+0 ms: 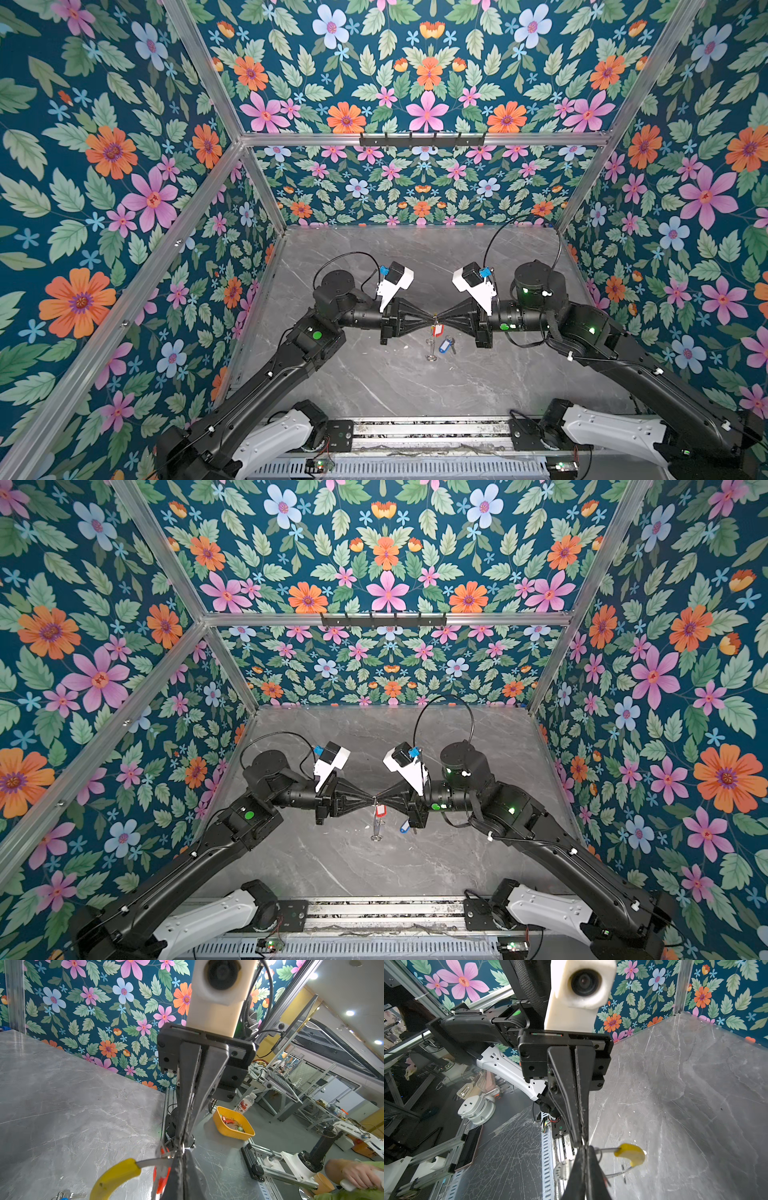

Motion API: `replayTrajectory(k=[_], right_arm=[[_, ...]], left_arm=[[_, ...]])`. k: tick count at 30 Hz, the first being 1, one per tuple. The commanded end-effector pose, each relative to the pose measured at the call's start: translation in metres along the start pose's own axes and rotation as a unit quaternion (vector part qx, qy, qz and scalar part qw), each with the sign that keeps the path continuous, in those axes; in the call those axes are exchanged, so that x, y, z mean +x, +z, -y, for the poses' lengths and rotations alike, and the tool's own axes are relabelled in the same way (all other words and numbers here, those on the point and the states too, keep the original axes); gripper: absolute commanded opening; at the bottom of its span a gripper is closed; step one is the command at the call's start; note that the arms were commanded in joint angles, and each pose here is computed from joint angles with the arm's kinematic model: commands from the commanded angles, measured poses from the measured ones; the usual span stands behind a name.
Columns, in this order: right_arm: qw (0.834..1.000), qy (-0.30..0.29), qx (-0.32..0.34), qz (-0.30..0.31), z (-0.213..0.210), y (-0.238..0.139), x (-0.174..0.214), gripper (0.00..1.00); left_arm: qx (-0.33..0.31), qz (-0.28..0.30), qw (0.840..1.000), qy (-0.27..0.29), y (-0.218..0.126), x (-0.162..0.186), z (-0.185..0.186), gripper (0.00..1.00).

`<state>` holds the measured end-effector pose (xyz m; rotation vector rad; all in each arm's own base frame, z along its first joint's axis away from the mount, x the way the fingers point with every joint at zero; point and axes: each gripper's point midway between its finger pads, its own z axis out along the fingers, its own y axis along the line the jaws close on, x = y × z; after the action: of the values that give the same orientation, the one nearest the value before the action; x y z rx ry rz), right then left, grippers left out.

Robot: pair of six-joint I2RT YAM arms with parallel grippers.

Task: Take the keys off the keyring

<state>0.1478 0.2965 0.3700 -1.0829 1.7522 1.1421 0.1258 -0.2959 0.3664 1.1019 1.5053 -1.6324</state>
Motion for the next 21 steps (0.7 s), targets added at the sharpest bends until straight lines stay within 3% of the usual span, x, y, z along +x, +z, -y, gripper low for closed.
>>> replayTrajectory(k=[1, 5, 9, 11, 17, 21], right_arm=[[1.000, -0.009, 0.003, 0.007, 0.000, 0.000, -0.005, 0.00], [1.000, -0.021, 0.016, 0.016, 0.001, 0.002, -0.007, 0.00], [0.998, -0.032, 0.033, 0.043, 0.002, 0.000, -0.012, 0.26], [0.997, -0.034, 0.039, 0.061, 0.003, -0.003, -0.015, 0.34], [0.994, -0.032, 0.062, 0.084, 0.012, -0.006, -0.005, 0.49], [0.996, -0.032, 0.034, 0.075, 0.004, -0.005, 0.008, 0.55]], left_arm=[[0.019, 0.005, 1.000, 0.024, -0.001, -0.005, 0.010, 0.00], [-0.009, 0.032, 0.998, 0.049, -0.005, -0.010, 0.006, 0.00], [-0.017, 0.051, 0.996, 0.066, -0.007, -0.013, 0.005, 0.00], [-0.017, 0.061, 0.995, 0.074, -0.009, -0.015, 0.007, 0.00], [0.004, 0.072, 0.993, 0.098, -0.011, -0.014, 0.017, 0.00], [0.017, 0.062, 0.993, 0.098, -0.011, -0.011, 0.021, 0.00]])
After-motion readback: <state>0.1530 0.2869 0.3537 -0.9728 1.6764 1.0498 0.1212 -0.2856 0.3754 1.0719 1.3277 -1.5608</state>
